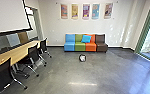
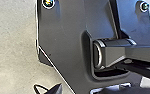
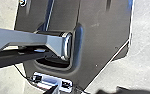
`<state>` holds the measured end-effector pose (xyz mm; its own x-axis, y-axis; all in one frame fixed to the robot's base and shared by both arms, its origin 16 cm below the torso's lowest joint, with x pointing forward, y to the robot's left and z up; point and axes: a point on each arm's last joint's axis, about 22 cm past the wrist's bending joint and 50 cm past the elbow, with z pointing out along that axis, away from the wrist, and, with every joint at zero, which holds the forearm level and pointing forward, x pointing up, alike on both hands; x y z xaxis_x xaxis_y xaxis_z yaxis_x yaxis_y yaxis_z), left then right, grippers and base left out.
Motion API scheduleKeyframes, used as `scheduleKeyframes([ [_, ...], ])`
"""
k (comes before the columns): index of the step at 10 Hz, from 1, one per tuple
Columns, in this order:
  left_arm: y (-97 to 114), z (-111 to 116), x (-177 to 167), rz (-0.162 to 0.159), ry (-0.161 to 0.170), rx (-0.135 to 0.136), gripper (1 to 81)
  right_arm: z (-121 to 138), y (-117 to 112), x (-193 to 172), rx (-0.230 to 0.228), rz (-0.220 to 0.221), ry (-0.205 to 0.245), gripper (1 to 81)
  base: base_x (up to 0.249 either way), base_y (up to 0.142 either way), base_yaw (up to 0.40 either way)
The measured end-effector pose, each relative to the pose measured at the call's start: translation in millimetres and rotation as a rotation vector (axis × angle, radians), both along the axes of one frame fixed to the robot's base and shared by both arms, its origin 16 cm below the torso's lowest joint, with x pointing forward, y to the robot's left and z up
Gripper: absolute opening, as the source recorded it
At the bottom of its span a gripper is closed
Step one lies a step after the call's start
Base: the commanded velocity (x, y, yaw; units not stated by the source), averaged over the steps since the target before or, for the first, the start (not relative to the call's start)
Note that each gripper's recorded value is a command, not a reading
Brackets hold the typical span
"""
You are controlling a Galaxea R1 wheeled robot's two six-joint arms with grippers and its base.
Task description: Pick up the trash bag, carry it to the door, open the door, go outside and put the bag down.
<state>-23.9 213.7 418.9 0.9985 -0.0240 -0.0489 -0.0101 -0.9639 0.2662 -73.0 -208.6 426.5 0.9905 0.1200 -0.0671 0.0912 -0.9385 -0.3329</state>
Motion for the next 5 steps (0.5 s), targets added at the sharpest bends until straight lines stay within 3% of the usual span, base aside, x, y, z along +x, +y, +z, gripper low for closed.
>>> scheduleKeyframes([
  [5, 1.3, 0.0, 5.1, 0.001, -0.008, 0.001, 81.1, -0.6, 0.6, 6.8, 0.001, -0.001, -0.011, 81.1, 0.192, 0.000, 0.000],
])
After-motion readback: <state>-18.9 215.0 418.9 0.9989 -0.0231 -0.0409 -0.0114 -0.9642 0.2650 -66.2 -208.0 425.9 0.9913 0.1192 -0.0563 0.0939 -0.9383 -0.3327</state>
